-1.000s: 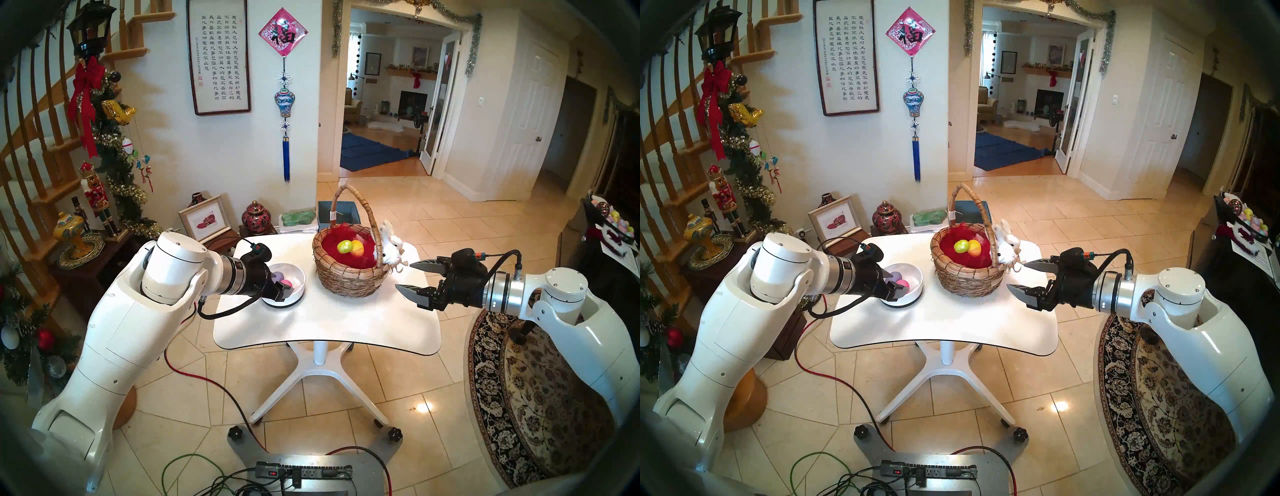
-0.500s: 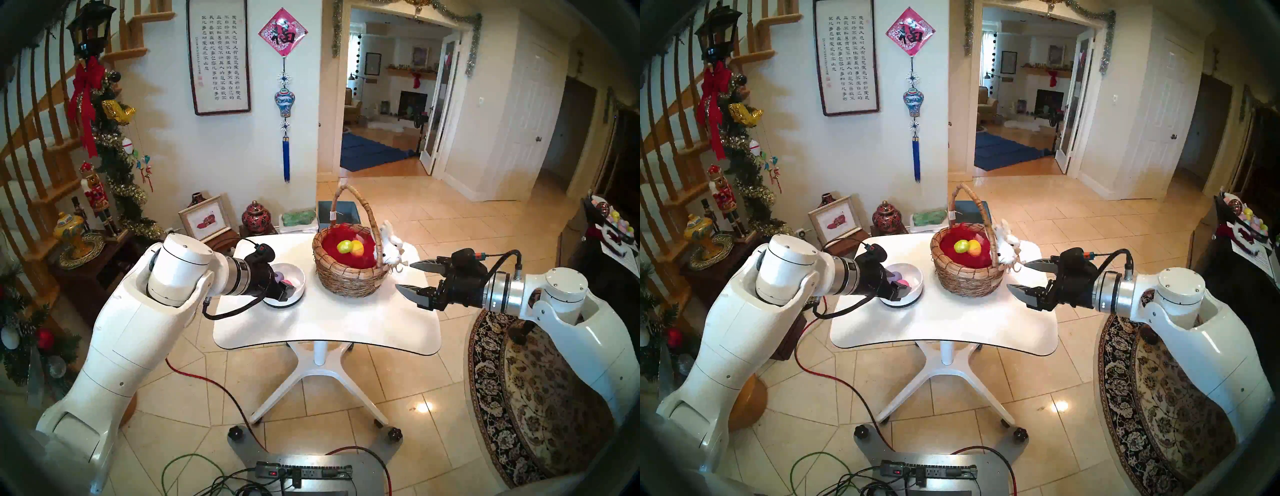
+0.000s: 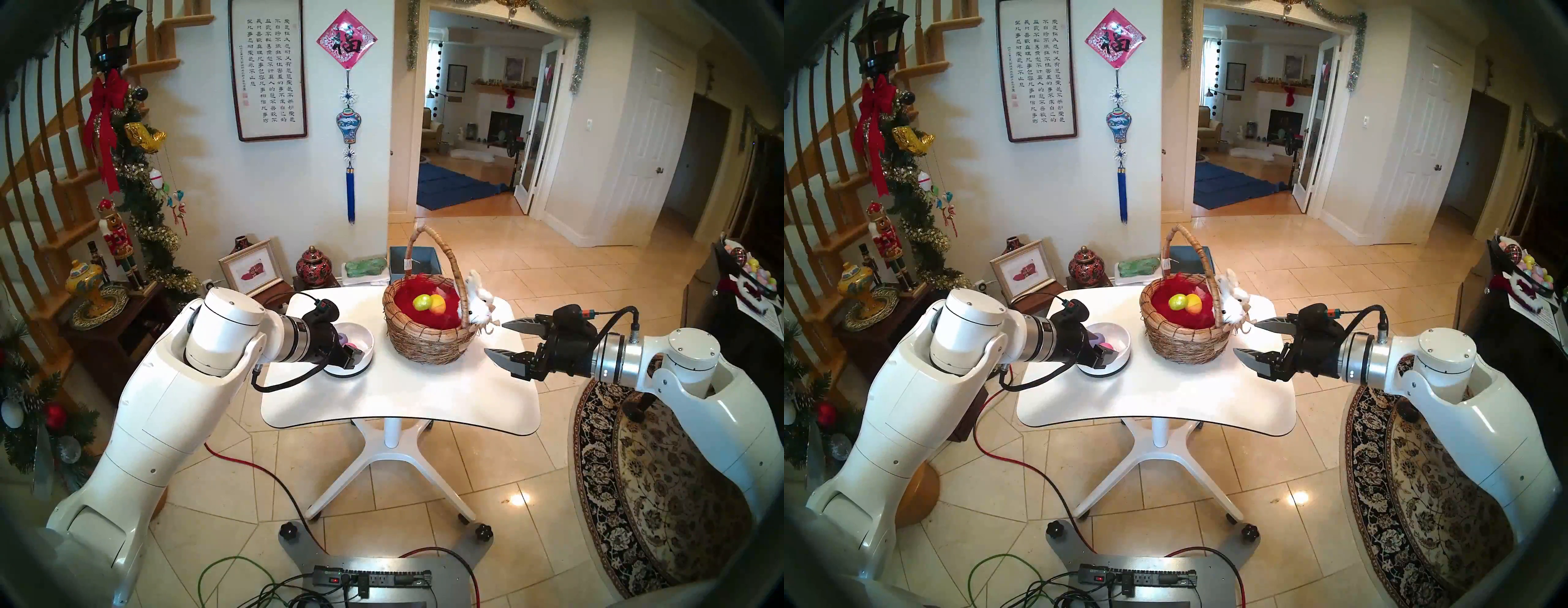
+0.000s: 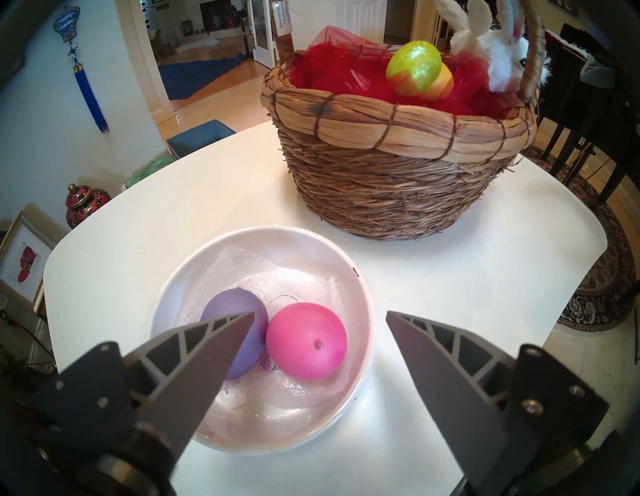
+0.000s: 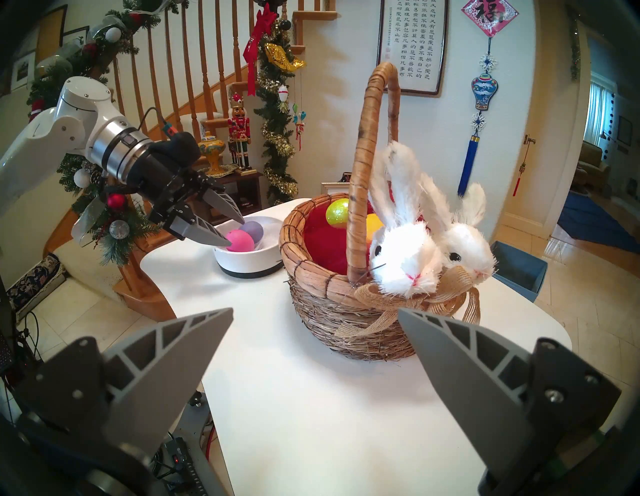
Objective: Put easter egg into basket
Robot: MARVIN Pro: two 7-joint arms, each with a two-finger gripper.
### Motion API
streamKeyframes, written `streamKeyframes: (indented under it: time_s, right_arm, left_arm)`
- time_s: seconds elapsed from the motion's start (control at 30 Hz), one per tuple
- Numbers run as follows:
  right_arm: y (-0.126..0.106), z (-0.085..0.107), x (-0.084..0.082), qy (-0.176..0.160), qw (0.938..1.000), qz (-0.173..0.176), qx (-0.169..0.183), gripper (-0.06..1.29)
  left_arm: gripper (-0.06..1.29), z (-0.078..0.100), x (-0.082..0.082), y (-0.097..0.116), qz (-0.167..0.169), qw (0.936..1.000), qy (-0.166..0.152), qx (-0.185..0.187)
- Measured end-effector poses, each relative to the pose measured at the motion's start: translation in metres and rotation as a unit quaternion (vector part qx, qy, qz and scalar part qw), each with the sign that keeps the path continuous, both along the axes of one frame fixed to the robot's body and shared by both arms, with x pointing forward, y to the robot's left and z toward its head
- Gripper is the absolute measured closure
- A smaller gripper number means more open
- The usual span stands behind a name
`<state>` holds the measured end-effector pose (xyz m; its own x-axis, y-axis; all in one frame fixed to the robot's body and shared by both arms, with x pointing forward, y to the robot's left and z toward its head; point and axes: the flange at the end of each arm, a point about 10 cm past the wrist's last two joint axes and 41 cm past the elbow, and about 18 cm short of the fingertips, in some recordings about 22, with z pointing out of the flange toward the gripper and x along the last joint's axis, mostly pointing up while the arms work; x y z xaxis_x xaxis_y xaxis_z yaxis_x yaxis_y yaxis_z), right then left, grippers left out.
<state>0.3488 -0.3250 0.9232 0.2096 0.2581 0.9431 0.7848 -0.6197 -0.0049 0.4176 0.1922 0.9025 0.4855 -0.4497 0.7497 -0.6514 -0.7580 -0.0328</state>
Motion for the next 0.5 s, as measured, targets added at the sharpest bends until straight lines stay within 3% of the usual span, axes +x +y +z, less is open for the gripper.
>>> streamKeyframes:
  time_s: [0.13,0.27,0.5]
  right_arm:
    - [0.0000,0.0000,0.0000,0.000,1.0000,0.000,0.000,-0.01]
    - [0.0000,0.0000,0.0000,0.000,1.0000,0.000,0.000,-0.01]
    - [-0.0001,0.0000,0.0000,0.000,1.0000,0.000,0.000,-0.01]
  left_arm:
    - [0.20,-0.0007,0.0010,0.0000,0.004,1.0000,-0.003,0.006]
    - [0.32,-0.0012,0.0017,0.0000,0.008,0.9999,-0.007,0.011]
    - [0.35,-0.0016,0.0022,-0.0001,0.012,0.9997,-0.011,0.018]
